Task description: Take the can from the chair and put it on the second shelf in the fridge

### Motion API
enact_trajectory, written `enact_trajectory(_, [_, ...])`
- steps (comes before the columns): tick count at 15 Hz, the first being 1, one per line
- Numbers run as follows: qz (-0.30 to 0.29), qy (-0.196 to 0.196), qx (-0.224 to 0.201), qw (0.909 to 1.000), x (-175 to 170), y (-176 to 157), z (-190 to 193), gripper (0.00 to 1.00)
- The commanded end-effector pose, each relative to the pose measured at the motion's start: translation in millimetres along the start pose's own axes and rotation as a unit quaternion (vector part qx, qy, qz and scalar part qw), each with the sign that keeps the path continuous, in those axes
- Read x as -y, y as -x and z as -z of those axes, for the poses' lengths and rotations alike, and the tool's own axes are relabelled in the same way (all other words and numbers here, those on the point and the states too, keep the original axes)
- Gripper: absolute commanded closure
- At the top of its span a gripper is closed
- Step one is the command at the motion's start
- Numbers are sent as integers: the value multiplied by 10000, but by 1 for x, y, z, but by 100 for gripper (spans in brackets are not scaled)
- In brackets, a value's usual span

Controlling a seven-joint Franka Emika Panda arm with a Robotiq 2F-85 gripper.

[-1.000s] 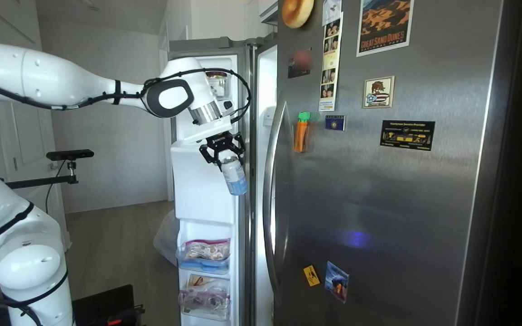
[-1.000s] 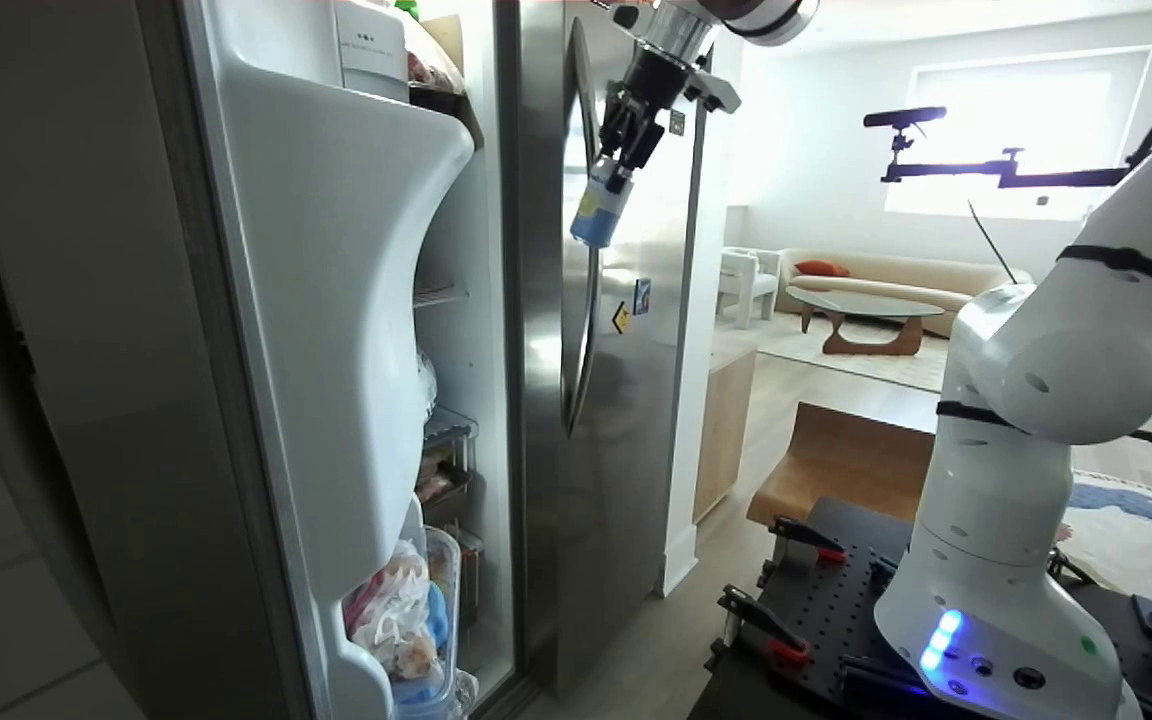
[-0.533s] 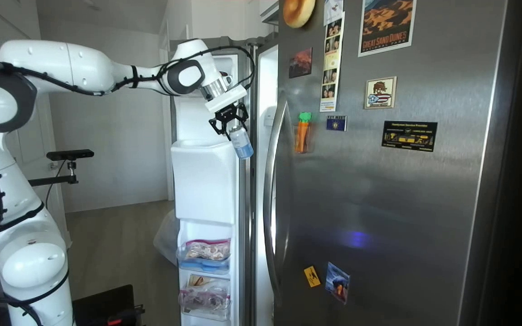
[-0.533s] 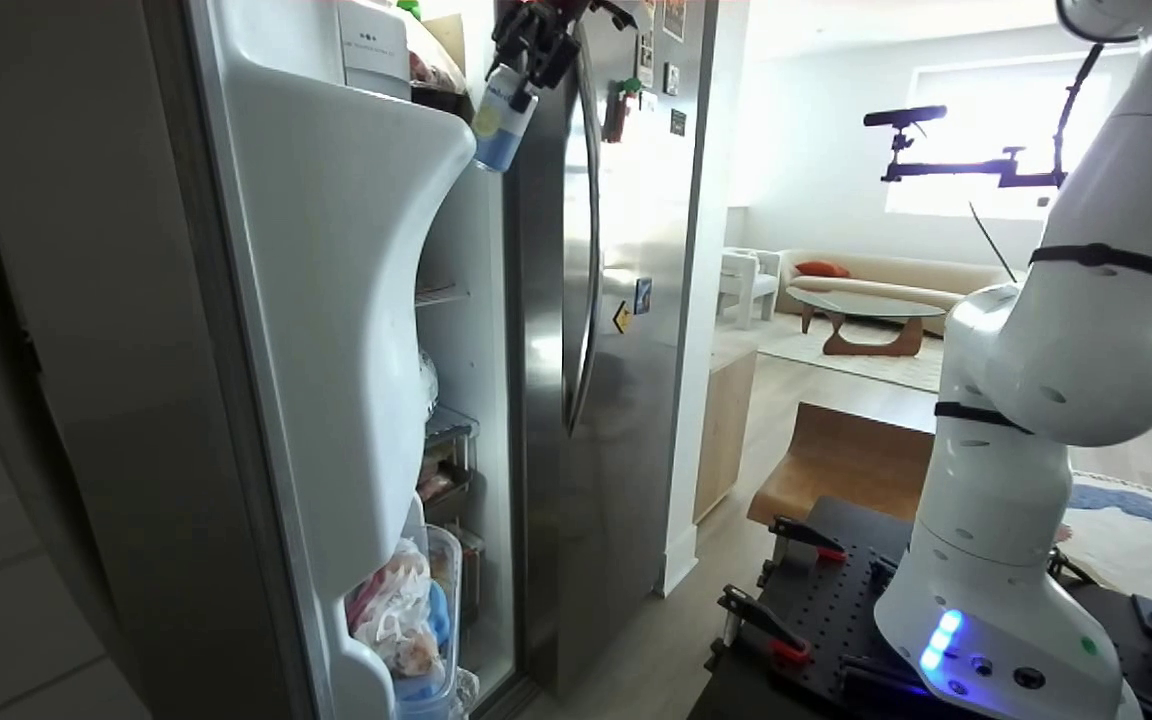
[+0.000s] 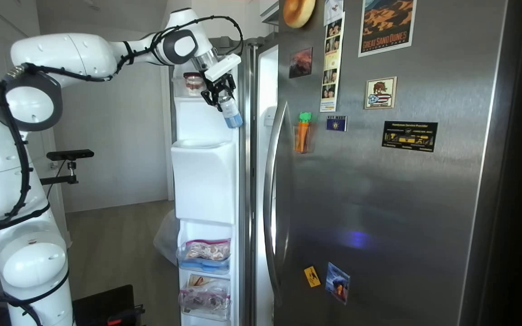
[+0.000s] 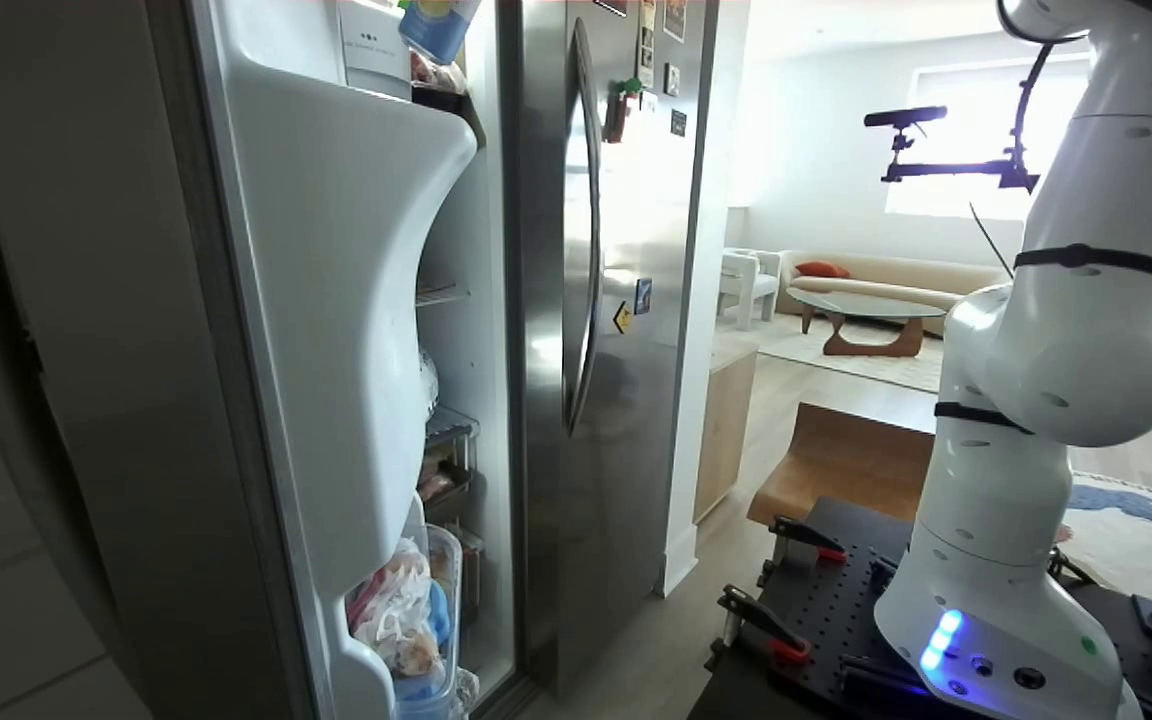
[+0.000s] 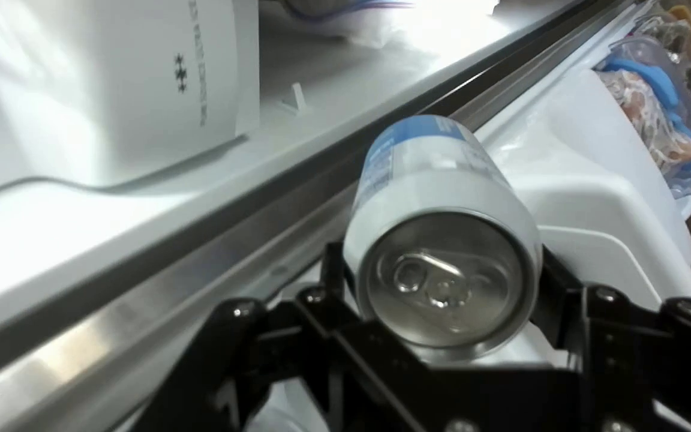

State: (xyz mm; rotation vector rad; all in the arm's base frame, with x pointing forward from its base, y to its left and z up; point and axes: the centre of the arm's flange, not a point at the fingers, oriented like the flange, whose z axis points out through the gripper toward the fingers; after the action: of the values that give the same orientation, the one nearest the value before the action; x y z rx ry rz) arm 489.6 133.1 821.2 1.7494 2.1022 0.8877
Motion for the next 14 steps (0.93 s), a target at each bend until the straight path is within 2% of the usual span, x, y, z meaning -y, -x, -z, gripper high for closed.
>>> enact_trajectory(1, [496,-88,-374,9980,-32,-29,31,53])
enact_trajectory(7, [869,-692,-837,9903,-27,-70,41,53])
enact_trajectory(14, [952,-1211,-1123,9817,-22,-84,22,53])
